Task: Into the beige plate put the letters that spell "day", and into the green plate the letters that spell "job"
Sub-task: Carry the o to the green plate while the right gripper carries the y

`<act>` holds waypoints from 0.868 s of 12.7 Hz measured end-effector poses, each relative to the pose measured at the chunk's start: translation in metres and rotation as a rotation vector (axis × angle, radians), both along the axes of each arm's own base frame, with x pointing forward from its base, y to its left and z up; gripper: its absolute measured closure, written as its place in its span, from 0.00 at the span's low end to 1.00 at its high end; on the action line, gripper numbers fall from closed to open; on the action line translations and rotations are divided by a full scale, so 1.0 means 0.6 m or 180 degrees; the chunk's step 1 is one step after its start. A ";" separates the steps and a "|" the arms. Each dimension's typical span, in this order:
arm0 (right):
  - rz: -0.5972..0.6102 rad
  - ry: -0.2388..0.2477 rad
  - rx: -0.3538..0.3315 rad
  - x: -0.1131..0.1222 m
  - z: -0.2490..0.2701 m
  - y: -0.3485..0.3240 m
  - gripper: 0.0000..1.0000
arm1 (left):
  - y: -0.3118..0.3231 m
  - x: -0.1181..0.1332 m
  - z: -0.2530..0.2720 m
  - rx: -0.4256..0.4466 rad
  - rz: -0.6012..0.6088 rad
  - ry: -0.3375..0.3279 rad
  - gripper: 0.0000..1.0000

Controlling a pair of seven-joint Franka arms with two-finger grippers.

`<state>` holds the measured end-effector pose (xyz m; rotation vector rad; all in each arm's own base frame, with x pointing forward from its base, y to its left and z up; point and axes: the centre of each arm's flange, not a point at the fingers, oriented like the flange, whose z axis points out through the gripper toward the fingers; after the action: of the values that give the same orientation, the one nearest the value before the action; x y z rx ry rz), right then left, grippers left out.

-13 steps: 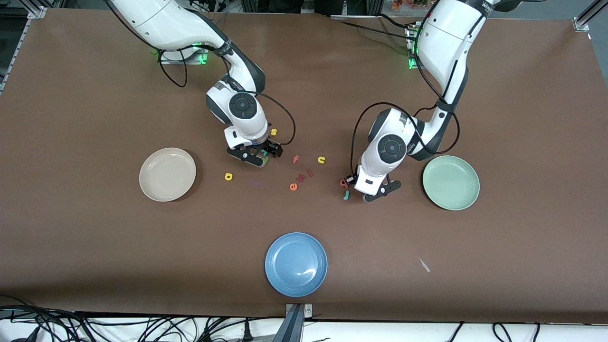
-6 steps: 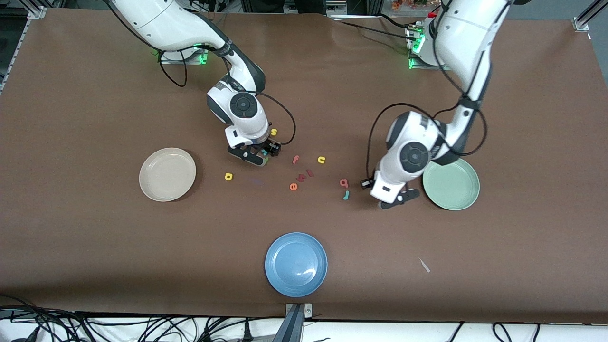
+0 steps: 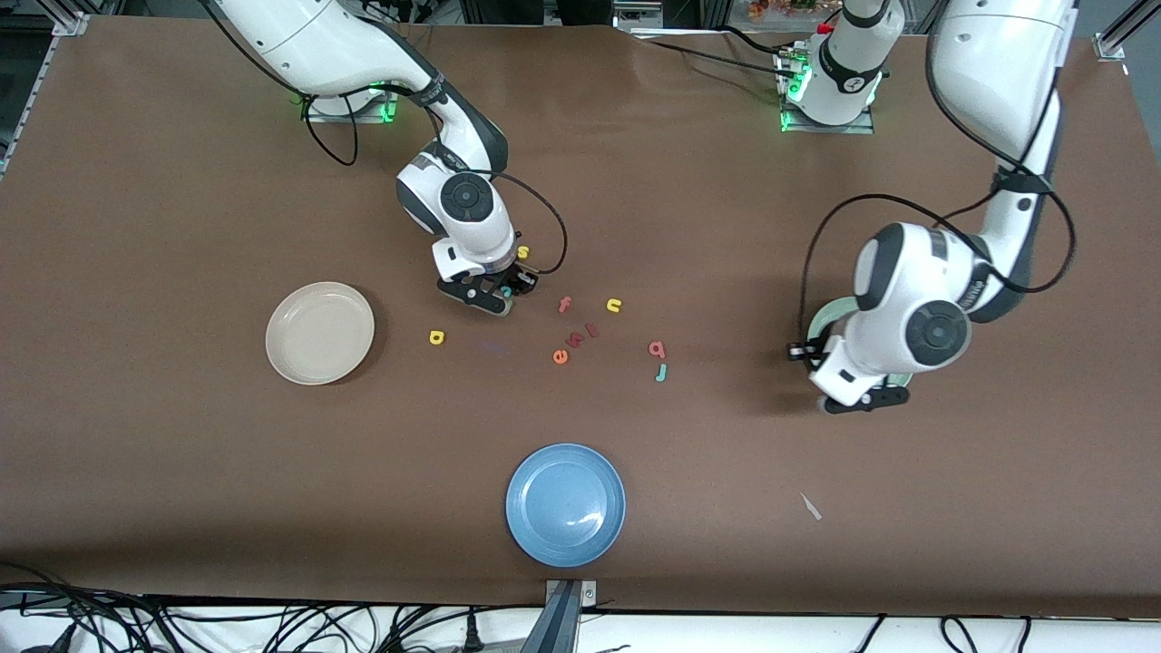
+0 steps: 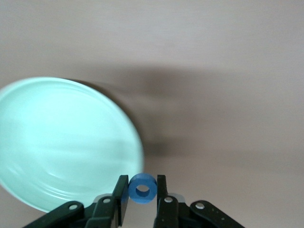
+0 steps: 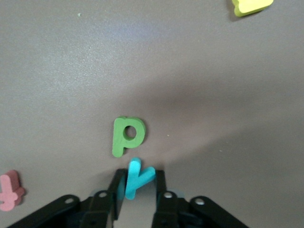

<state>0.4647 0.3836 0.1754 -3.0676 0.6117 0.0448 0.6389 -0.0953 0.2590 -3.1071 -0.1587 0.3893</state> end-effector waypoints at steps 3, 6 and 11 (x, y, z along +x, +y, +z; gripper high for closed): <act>0.0008 -0.0007 0.0000 0.001 0.001 0.000 0.90 | 0.097 0.000 -0.037 -0.0082 -0.0297 0.0113 0.75; 0.0103 -0.0028 -0.0092 0.017 0.026 -0.021 0.90 | 0.158 -0.005 -0.071 -0.0007 -0.0529 0.0224 0.75; 0.0602 0.0144 -0.0324 0.066 0.148 -0.119 0.90 | 0.172 -0.010 -0.104 0.0107 -0.0632 0.0321 0.57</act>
<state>0.5045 0.3122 0.2640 -3.2211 0.3328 0.0878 0.6330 0.0078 0.1969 -3.0234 0.1414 0.5289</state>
